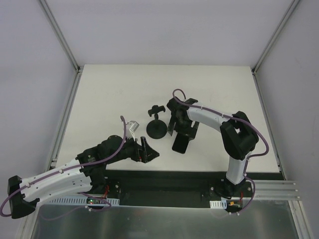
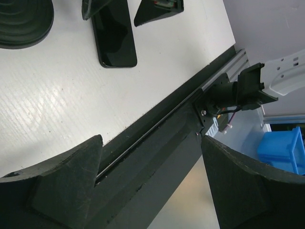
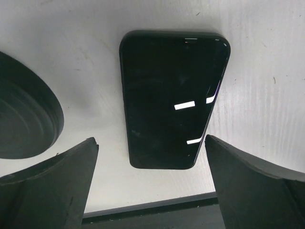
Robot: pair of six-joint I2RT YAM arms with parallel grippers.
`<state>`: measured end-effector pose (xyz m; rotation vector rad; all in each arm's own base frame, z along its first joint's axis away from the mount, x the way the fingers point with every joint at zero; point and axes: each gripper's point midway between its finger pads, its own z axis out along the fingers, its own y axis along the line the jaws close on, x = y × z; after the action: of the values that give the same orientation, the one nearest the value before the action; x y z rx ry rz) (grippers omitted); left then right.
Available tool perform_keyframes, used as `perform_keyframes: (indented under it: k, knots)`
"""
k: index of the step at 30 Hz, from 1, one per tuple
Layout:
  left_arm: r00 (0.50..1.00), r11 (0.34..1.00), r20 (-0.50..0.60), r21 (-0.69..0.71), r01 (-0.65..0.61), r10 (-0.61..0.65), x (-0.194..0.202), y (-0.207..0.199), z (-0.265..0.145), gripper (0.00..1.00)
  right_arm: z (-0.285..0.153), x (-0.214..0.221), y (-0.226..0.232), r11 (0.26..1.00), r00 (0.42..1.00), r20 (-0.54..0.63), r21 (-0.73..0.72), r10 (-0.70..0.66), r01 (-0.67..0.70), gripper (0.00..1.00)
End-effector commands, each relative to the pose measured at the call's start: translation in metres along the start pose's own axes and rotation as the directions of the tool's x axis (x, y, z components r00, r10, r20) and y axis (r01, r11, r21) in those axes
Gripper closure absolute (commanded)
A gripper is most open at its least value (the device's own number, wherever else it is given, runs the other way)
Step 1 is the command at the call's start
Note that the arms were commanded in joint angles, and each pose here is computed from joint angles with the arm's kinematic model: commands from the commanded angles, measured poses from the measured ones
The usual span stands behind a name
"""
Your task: Place the phone on the phone stand
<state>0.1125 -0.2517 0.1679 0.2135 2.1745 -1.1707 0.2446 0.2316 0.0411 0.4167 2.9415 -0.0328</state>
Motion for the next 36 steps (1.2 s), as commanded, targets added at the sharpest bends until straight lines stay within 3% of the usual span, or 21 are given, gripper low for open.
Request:
perform_keyframes:
  k: [1,10,21,27,30,31,36]
  knots:
    - [0.998,0.999,-0.062,0.044,-0.01,0.012,0.015,-0.003,-0.004,0.17,-0.002,-0.002,-0.006,0.997,0.997,-0.042,0.046,0.061,-0.059,0.04]
    - [0.997,0.996,-0.069,0.086,-0.023,0.029,0.02,-0.006,-0.014,0.17,0.017,0.002,-0.016,0.994,0.994,-0.077,0.088,0.075,-0.068,0.01]
    - [0.996,0.996,-0.082,0.086,-0.022,0.029,0.022,-0.007,-0.022,0.18,0.033,0.008,-0.014,0.992,0.986,-0.116,0.059,0.121,-0.115,0.14]
    - [0.994,0.998,-0.111,0.054,0.018,-0.012,0.024,-0.006,-0.02,0.18,0.042,0.022,-0.024,0.99,0.981,-0.139,0.063,0.137,-0.129,0.35]
    - [0.992,0.998,-0.123,0.05,0.034,-0.028,0.024,-0.008,-0.02,0.18,0.04,0.021,-0.031,0.988,0.982,-0.114,0.054,0.148,-0.142,0.51]
    - [0.992,0.998,-0.124,0.046,0.037,-0.031,0.024,-0.008,-0.02,0.18,0.042,0.022,-0.034,0.989,0.984,-0.106,0.051,0.146,-0.141,0.62]
    - [0.989,0.999,-0.144,0.004,0.04,-0.039,0.025,-0.004,-0.013,0.17,0.043,0.02,-0.041,0.991,0.988,-0.087,0.061,0.127,-0.122,0.99]
